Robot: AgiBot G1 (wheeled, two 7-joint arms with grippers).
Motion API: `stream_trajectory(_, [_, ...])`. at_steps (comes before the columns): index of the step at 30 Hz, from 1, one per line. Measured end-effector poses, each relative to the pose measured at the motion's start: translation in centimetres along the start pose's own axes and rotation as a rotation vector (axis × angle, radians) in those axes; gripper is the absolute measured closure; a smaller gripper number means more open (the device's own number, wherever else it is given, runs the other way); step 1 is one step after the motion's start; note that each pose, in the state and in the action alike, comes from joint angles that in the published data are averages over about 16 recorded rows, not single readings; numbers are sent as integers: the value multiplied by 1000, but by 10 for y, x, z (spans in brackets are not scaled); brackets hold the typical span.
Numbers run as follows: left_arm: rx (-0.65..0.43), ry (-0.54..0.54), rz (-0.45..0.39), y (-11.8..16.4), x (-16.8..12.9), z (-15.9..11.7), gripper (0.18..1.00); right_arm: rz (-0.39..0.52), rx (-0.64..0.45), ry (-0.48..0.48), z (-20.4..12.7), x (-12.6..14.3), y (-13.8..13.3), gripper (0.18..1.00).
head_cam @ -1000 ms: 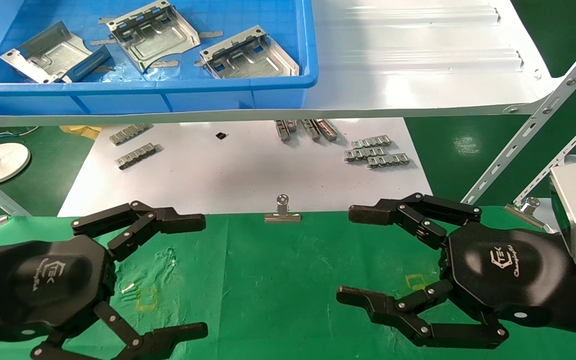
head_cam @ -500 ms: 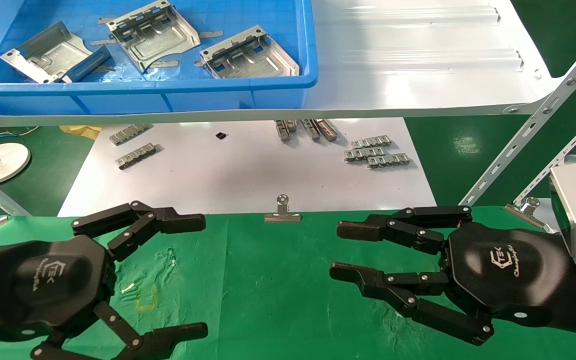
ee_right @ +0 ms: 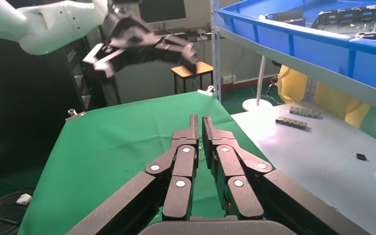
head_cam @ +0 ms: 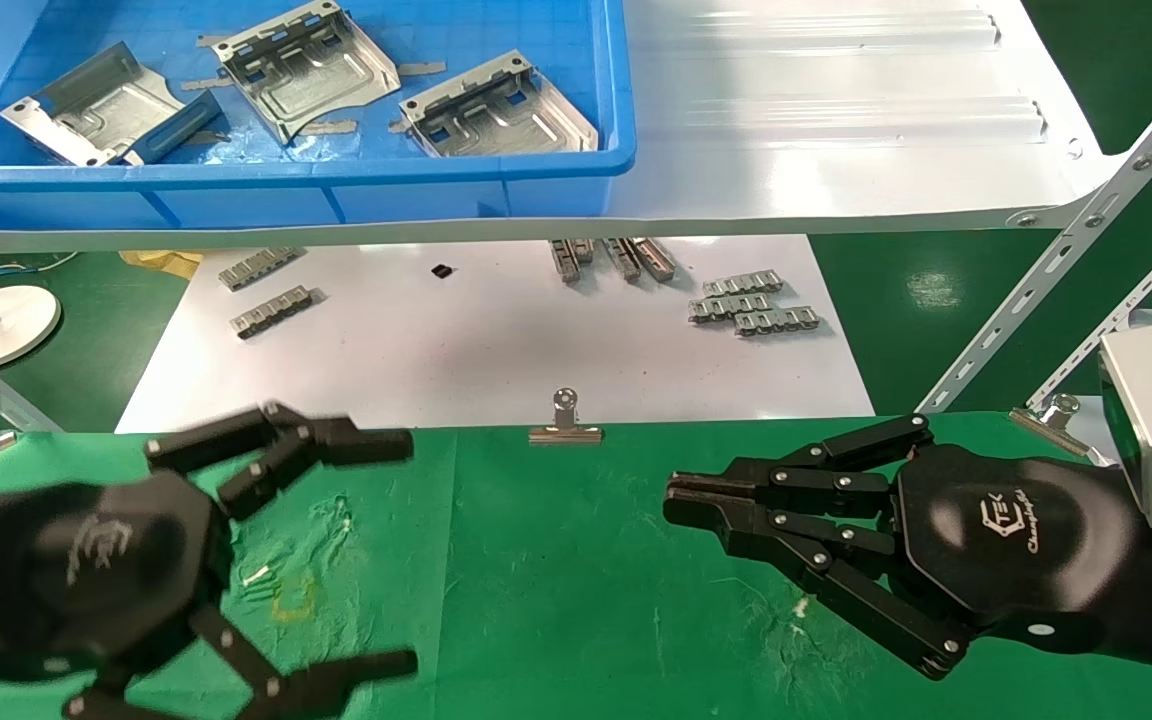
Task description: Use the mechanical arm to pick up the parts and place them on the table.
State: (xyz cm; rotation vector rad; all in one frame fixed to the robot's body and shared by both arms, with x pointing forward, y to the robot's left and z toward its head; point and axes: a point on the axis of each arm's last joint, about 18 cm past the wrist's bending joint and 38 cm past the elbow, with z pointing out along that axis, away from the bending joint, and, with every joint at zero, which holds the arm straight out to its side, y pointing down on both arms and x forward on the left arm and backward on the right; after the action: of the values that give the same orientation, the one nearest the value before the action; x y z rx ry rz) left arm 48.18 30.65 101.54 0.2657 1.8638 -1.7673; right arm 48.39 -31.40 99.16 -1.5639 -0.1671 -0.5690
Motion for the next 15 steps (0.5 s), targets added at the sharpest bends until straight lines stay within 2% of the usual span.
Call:
stream_trajectory(6, [10, -99, 58, -26, -38, -4, 183, 0, 0, 0, 0, 0, 0, 960])
stream_trajectory(15, [-1, -336, 104, -67, -137, 1, 183, 0, 0, 0, 0, 0, 0, 985])
